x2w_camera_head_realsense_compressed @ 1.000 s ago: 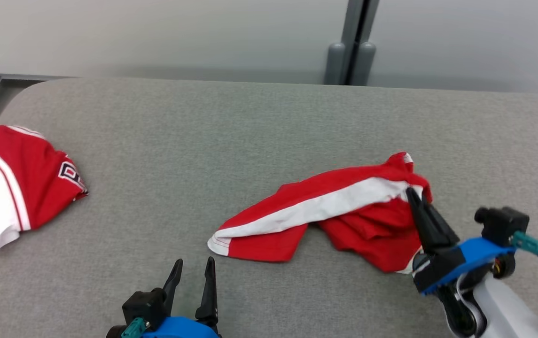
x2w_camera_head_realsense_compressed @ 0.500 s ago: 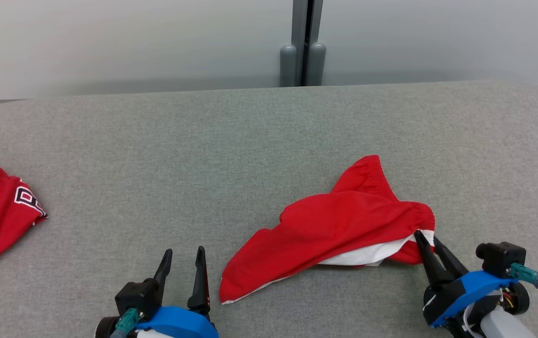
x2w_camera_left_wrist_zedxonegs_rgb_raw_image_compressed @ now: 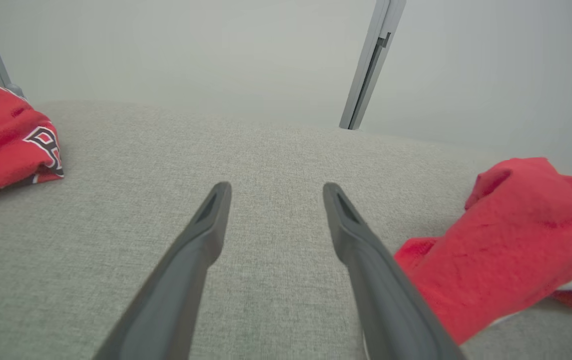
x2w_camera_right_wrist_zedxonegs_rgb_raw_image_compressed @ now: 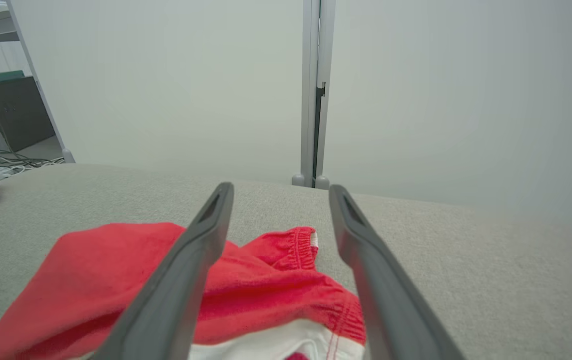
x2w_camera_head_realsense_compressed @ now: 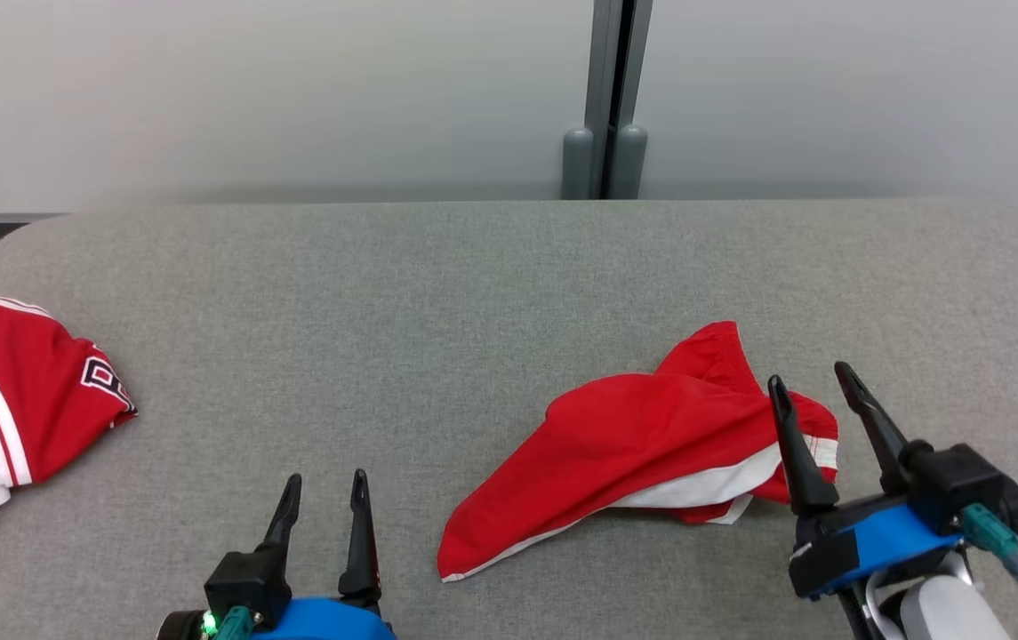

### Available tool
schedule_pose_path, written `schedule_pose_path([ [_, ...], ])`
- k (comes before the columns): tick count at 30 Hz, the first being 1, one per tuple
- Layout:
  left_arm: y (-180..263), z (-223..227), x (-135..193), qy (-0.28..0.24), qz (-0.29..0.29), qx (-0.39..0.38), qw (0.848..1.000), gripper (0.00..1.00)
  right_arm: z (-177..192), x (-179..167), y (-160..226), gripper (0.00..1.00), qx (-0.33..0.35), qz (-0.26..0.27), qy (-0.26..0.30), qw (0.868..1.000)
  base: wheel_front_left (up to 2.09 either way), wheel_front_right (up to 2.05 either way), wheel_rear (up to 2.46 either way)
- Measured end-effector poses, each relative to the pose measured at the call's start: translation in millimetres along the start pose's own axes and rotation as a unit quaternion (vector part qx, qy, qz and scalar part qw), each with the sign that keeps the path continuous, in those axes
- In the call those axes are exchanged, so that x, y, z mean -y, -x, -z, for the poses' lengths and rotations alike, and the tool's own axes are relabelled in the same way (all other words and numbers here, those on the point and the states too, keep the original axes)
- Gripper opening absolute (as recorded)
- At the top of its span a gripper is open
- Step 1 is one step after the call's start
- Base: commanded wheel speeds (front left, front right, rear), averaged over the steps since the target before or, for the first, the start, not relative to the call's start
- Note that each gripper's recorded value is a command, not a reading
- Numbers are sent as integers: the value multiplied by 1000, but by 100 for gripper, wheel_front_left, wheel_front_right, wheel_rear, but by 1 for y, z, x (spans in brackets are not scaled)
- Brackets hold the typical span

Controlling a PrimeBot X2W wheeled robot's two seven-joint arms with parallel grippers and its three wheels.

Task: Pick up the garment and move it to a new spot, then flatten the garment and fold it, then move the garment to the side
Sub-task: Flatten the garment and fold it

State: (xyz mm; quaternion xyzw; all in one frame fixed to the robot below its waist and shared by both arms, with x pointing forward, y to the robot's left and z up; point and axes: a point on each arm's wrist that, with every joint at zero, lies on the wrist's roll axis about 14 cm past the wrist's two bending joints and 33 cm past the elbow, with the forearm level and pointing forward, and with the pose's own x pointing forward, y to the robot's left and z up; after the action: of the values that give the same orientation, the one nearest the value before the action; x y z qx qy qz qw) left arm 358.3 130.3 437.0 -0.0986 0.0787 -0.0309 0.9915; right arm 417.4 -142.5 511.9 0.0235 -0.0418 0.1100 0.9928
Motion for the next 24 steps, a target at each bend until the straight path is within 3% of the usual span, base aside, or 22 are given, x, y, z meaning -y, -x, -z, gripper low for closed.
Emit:
schedule_pose_path([
  [10, 20, 10, 19, -11, 37, -10, 999, 100, 19, -6, 35, 100, -29, 16, -4, 999, 0, 0, 0],
  [17, 33, 58, 50, 1, 104, -90, 990, 100, 26, 2, 36, 100, -39, 28, -7, 999, 0, 0, 0],
  [24, 51, 100, 54, 14, 112, -165, 980, 100, 28, 15, 37, 100, -43, 45, -6, 998, 0, 0, 0],
])
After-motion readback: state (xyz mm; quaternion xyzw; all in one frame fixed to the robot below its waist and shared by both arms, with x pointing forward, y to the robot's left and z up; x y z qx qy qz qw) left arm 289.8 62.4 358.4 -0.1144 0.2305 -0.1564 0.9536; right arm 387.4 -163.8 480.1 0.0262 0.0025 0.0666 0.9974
